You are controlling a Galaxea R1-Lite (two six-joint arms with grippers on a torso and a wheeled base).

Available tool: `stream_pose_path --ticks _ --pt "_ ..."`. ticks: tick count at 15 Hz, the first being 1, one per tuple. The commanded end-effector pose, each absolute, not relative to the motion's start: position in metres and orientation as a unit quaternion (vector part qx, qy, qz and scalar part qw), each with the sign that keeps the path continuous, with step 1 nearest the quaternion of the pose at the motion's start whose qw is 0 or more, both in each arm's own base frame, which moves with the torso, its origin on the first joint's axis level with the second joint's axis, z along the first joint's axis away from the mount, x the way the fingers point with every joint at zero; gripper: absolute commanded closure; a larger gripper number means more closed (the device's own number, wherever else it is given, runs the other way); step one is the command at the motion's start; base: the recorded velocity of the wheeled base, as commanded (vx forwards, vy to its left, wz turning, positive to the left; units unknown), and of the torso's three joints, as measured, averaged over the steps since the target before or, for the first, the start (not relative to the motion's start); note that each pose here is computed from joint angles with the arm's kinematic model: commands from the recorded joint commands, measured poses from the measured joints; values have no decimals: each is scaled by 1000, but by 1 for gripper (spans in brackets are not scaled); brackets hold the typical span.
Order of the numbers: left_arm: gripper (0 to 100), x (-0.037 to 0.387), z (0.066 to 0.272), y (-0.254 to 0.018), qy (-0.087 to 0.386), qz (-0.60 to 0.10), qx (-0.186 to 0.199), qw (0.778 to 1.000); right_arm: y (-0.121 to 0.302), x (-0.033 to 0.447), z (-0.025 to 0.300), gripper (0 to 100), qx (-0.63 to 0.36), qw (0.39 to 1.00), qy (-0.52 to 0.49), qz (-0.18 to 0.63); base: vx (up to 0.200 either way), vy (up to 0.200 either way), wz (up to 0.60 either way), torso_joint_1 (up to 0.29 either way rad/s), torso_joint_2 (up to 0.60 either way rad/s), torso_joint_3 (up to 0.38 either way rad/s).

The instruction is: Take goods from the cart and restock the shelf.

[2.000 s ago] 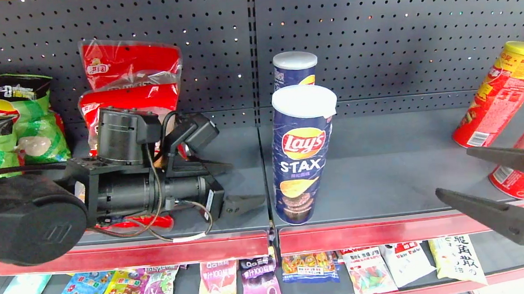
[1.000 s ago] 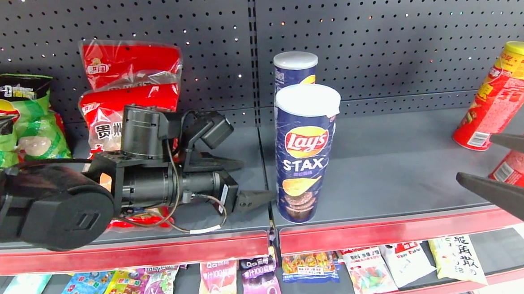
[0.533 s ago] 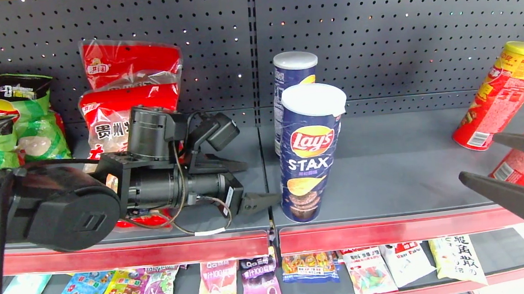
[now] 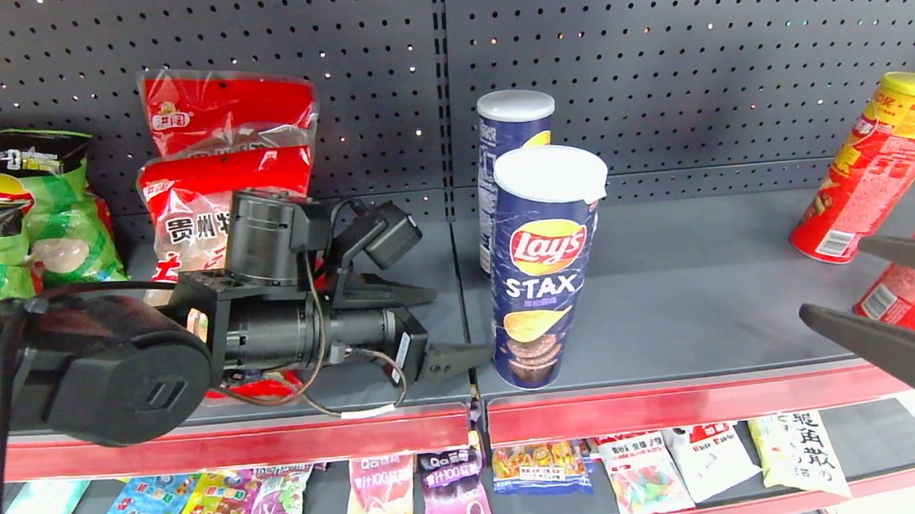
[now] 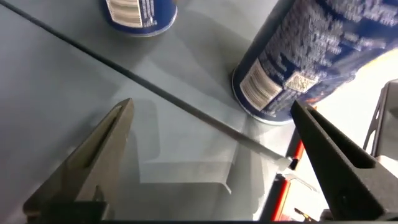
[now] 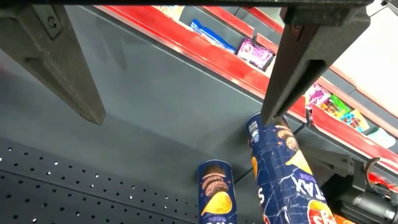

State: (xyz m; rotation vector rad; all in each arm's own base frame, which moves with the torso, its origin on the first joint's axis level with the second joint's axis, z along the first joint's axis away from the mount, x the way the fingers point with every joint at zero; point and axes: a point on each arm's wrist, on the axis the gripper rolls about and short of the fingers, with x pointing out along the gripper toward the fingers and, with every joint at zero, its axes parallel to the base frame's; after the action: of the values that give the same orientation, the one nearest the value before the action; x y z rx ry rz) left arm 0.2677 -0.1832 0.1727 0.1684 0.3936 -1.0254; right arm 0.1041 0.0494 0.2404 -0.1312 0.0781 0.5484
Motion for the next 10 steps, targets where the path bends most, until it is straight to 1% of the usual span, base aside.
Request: stream_pose_path --ticks 1,4,5,6,7,8,10 --pt "0 262 179 -174 180 -477 79 857 50 105 237 0 -66 959 45 272 0 0 0 0 0 0" --pt "0 235 209 -132 147 -421 67 893 50 104 220 0 -70 955 72 280 0 0 0 0 0 0" --pt "0 222 217 -117 141 -392 64 907 49 102 215 0 -70 954 78 279 0 0 0 0 0 0" --pt "0 214 220 -109 141 -375 64 914 48 99 214 0 -70 955 76 279 0 0 0 0 0 0" --pt "0 190 224 -94 148 -339 60 927 44 89 209 0 -70 955 70 281 0 0 0 0 0 0" --pt "0 163 222 -80 162 -302 50 938 38 76 201 0 -70 955 62 280 0 0 0 0 0 0" --pt "0 130 216 -63 165 -262 54 949 29 58 189 0 -68 958 51 275 0 0 0 0 0 0"
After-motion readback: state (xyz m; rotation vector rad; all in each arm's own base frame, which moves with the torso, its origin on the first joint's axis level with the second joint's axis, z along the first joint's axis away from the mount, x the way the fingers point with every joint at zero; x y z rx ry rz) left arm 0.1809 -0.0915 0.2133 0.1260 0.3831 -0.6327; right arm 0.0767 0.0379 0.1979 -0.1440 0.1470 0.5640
